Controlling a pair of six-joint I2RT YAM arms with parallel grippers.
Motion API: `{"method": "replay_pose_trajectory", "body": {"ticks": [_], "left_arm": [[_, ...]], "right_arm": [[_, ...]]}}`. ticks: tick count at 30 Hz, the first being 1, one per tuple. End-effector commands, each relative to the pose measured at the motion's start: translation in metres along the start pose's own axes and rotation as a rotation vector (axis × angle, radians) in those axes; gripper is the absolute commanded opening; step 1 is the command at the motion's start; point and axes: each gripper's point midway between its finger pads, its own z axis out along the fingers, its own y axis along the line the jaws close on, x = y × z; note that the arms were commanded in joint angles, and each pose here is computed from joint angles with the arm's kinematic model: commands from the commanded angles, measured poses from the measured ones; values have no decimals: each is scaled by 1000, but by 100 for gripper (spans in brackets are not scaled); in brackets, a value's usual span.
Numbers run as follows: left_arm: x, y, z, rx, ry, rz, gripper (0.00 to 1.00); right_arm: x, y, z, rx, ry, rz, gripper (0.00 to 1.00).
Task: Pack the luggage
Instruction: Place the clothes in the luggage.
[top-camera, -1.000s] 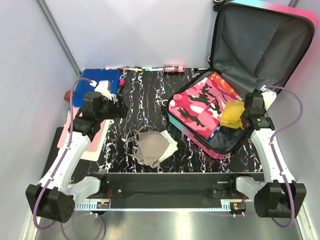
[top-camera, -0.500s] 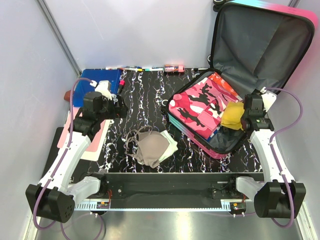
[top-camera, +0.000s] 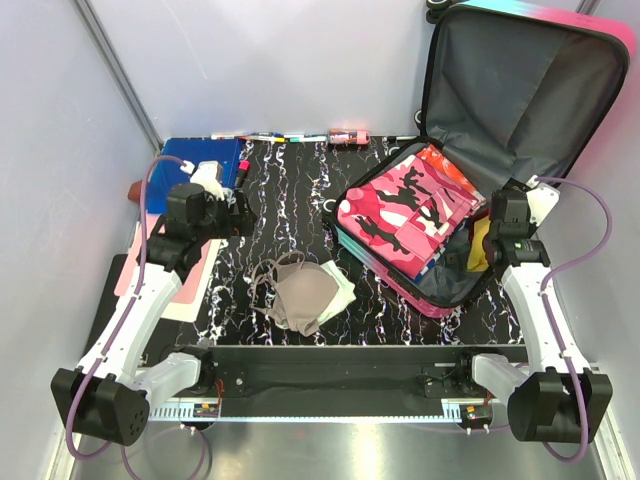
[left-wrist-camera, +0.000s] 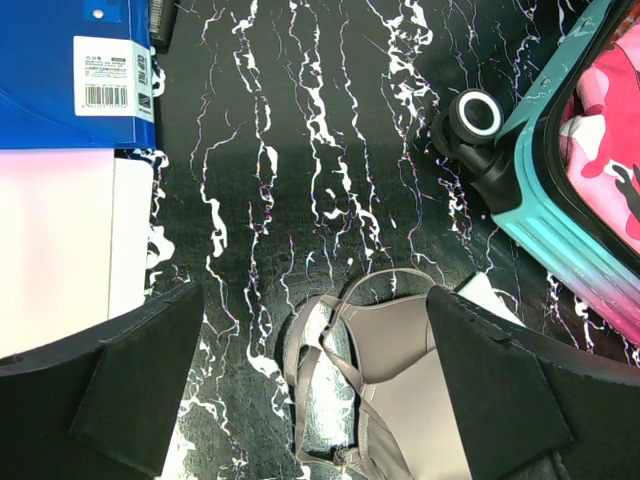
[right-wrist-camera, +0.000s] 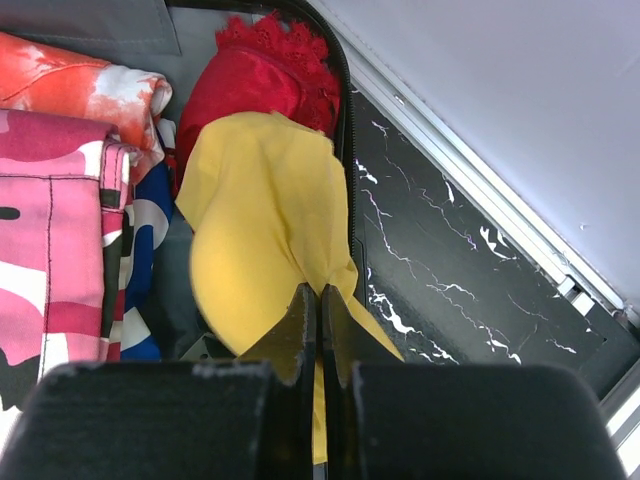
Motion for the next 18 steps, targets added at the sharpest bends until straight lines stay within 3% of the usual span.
{"method": "replay_pose_trajectory", "body": {"ticks": [1, 7, 13, 18], "left_arm": [[-13, -7, -2, 27, -49, -2, 99], [-12, -7, -1, 28, -46, 0, 99], [-13, -6, -1, 22, -49, 1, 99], [-13, -5, -2, 18, -52, 4, 99]], "right_arm": [[-6, -1, 4, 20, -32, 43, 0], [10, 13, 9, -45, 8, 69, 0], [11, 41, 9, -176, -1, 223, 0], [12, 41, 15, -157, -19, 273, 0]]}}
